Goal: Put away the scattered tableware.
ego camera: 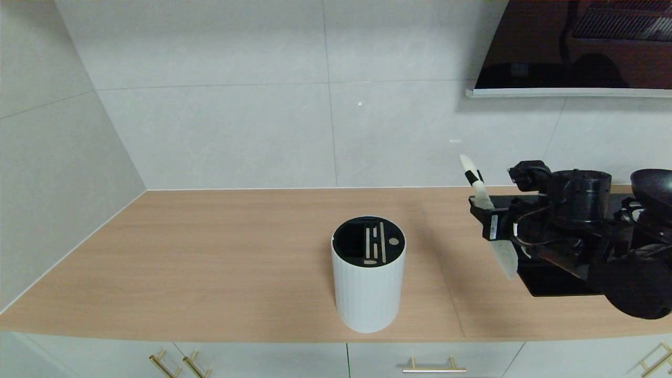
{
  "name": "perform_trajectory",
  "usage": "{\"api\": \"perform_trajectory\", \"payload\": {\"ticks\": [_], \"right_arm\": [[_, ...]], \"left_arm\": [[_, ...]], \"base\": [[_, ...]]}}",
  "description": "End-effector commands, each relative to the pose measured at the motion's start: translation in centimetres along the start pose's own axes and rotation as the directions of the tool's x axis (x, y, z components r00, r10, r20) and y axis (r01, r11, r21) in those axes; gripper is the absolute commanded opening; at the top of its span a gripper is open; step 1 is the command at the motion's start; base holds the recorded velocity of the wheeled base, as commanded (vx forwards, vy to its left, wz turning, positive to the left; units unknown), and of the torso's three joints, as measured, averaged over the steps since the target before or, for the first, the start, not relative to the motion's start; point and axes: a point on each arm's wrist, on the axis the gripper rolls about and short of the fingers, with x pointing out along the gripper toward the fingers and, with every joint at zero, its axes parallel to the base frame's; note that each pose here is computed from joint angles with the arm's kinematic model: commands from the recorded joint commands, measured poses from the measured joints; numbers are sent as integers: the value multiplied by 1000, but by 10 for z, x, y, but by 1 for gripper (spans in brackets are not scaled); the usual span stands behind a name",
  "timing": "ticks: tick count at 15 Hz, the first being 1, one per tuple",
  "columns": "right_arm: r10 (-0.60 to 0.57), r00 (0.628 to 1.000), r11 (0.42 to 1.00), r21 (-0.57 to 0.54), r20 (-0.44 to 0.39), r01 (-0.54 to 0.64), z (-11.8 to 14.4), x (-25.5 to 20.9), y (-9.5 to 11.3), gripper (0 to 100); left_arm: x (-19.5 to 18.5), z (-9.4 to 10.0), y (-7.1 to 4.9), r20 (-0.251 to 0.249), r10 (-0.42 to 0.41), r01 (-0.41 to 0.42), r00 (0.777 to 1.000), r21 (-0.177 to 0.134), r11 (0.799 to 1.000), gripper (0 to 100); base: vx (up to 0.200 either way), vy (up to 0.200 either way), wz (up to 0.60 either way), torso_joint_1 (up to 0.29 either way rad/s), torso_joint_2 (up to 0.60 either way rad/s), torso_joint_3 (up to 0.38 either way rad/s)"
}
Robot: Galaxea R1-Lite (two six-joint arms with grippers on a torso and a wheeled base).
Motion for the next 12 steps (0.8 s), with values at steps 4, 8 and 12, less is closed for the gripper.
{"api": "perform_trajectory", "payload": {"ticks": [4, 8, 12], "right_arm": [[150, 981, 989, -10, 125, -150, 57, -17, 48, 0], [237, 961, 972, -25, 144, -236, 61, -49, 71, 0], [312, 944, 950, -45, 103, -309, 58, -73, 91, 0]], "left_arm": [[85, 108, 13, -214, -267, 249, 940, -106, 963, 100], [173, 144, 8, -297, -427, 383, 854, -194, 903, 100], [216, 120, -28, -250, -597, 464, 762, -432, 773, 100]], "base": [[0, 0, 0, 0, 0, 0], [0, 0, 0, 0, 0, 0], [0, 0, 0, 0, 0, 0]]}}
